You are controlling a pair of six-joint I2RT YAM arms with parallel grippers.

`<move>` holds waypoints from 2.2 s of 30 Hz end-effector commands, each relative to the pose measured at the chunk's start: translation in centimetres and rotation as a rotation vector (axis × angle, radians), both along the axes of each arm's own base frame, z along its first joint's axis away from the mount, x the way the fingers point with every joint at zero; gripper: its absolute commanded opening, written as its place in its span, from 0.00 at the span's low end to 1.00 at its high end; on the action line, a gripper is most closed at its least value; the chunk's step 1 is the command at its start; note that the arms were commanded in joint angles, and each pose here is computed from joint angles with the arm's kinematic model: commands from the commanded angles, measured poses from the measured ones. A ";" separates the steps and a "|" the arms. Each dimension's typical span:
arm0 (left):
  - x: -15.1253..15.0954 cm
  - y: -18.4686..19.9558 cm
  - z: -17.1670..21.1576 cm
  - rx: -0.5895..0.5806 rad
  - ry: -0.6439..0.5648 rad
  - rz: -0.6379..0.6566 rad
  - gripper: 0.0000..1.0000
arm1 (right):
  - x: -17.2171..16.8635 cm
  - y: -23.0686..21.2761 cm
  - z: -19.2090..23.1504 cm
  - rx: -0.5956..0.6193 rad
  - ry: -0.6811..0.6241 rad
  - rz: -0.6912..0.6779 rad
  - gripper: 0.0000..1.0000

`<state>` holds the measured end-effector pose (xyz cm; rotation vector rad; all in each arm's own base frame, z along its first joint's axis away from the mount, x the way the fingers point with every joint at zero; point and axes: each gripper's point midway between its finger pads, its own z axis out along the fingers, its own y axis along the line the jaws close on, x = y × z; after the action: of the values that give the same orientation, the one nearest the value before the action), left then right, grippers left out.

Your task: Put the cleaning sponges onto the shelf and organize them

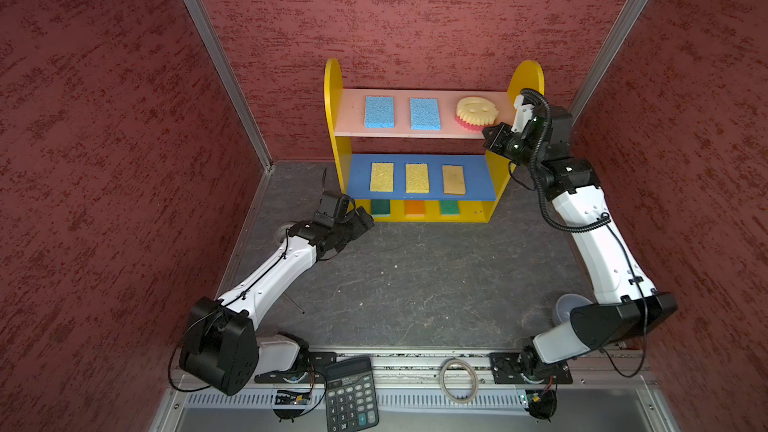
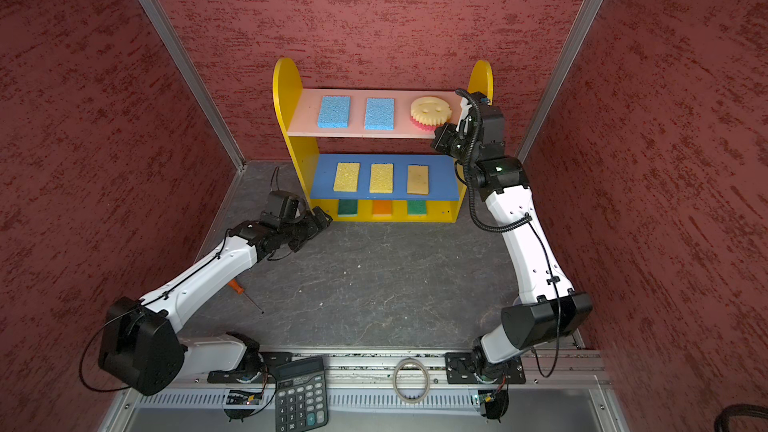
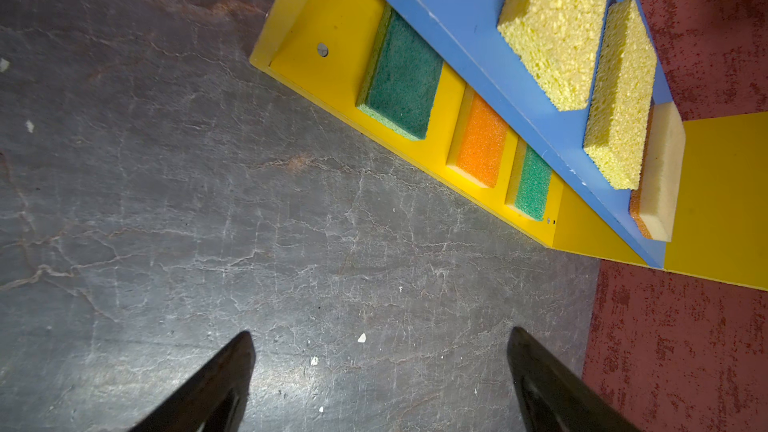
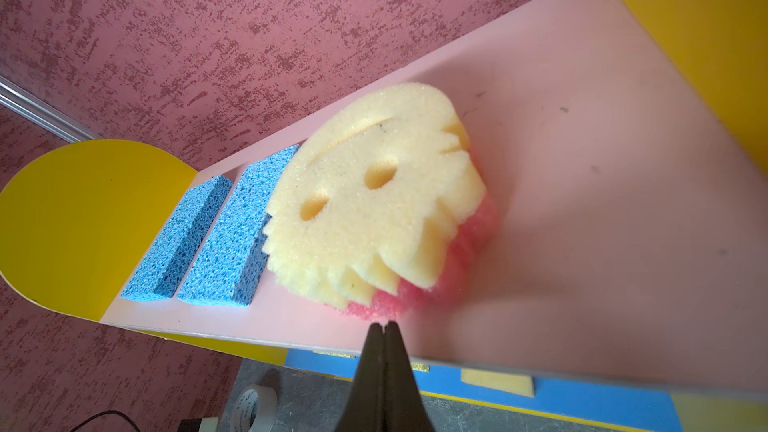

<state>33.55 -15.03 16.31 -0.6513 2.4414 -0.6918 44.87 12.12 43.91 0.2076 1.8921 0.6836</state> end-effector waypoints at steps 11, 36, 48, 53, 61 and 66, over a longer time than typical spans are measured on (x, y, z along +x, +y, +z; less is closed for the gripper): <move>0.4 -0.2 1.4 -0.009 -0.035 0.002 0.95 | 0.6 -0.1 2.3 0.016 -0.052 0.009 0.00; -0.6 5.6 8.7 0.194 -0.246 0.073 0.99 | -7.8 -4.2 -2.6 -0.115 -0.106 -0.104 0.97; -2.4 11.7 14.1 0.330 -0.588 0.260 0.99 | -10.3 -5.5 -8.2 -0.199 -0.220 -0.140 0.99; -2.5 12.9 12.8 0.481 -0.715 0.243 0.99 | -11.2 -5.4 -10.6 -0.224 -0.314 -0.125 0.99; -2.8 9.5 8.9 0.635 -0.826 -0.092 0.99 | -11.5 -7.8 -17.6 -0.282 -0.219 -0.240 0.99; -2.3 9.6 6.0 0.704 -0.766 -0.150 0.99 | -11.8 -8.7 -21.7 -0.302 -0.129 -0.281 0.99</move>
<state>30.71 -5.29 22.11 0.0022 1.8438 -0.1037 32.92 4.65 22.39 0.1709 1.8053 0.2674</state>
